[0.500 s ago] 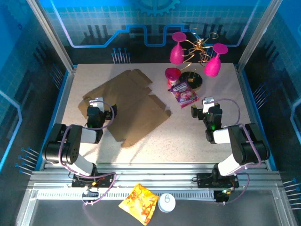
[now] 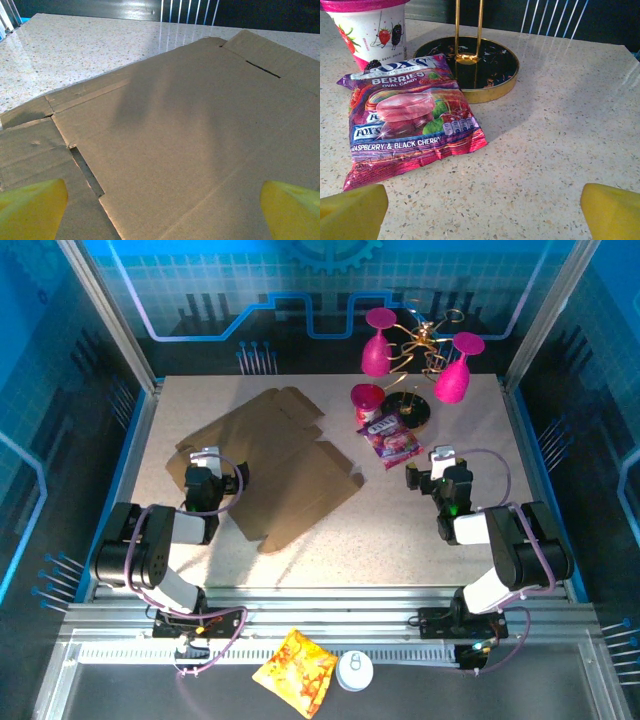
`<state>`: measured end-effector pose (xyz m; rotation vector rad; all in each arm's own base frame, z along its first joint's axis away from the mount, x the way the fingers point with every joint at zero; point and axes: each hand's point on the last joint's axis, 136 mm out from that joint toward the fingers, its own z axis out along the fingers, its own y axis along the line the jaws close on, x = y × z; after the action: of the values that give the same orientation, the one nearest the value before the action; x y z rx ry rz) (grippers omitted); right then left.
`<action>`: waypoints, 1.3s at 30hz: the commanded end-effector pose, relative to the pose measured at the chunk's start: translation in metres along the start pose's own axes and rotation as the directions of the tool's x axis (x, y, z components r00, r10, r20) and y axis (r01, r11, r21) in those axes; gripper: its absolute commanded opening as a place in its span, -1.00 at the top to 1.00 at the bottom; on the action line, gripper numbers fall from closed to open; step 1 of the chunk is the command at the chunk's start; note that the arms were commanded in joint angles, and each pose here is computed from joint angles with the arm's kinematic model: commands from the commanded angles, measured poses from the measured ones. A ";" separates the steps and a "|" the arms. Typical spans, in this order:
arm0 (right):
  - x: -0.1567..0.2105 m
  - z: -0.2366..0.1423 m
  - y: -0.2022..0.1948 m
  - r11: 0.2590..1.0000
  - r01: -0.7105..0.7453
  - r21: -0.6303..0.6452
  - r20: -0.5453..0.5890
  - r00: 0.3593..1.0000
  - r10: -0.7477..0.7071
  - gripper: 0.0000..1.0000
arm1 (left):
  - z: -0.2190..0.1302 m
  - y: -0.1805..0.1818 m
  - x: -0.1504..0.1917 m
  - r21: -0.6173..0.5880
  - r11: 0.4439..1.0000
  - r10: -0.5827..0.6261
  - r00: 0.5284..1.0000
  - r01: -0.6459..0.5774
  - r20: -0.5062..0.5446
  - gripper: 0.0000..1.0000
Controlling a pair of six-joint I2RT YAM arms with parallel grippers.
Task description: Fold the paper box
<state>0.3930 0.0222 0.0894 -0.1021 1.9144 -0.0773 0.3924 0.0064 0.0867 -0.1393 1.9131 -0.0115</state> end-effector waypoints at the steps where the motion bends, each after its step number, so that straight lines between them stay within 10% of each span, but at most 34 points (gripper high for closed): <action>1: -0.011 0.002 -0.003 1.000 -0.015 -0.002 0.026 1.000 0.015 -0.99 | 0.002 -0.006 -0.011 0.021 1.000 0.018 1.000 -0.018 0.023 -0.99; 15: -0.019 -0.026 -0.014 0.995 -0.026 0.091 0.138 0.990 0.013 -0.99 | -0.027 0.004 -0.032 -0.118 0.993 0.049 0.988 -0.032 0.148 -0.99; 20: -0.077 -0.059 -0.009 0.970 0.034 0.241 0.243 0.965 -0.095 -1.00 | -0.066 -0.028 -0.096 -0.144 0.987 0.109 0.954 -0.071 0.280 -0.99; 25: -0.212 -0.098 -0.021 0.945 -0.042 0.323 0.457 0.882 -0.117 -0.99 | -0.099 -0.042 -0.197 -0.201 0.973 -0.030 0.926 0.113 0.376 -0.99; 30: -0.323 -0.140 -0.014 0.975 -0.196 0.107 0.334 0.930 0.151 -0.99 | -0.117 -0.063 -0.241 0.031 0.894 -0.448 0.890 0.447 0.082 -0.99; 33: -0.317 -0.146 -0.015 0.895 -0.442 -0.067 0.236 0.864 0.445 -0.99 | -0.100 -0.072 -0.234 0.080 0.765 -0.630 0.768 0.640 -0.116 -0.99; 39: -0.229 -0.135 0.031 0.887 -0.462 -0.008 -0.214 0.867 0.450 -0.83 | -0.082 -0.072 -0.149 -0.202 0.789 -0.600 0.657 0.581 -0.456 -0.66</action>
<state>0.3422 0.0435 0.4978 0.2874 1.5201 0.2794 0.4050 -0.0416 0.3692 -0.6689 1.8387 -0.5157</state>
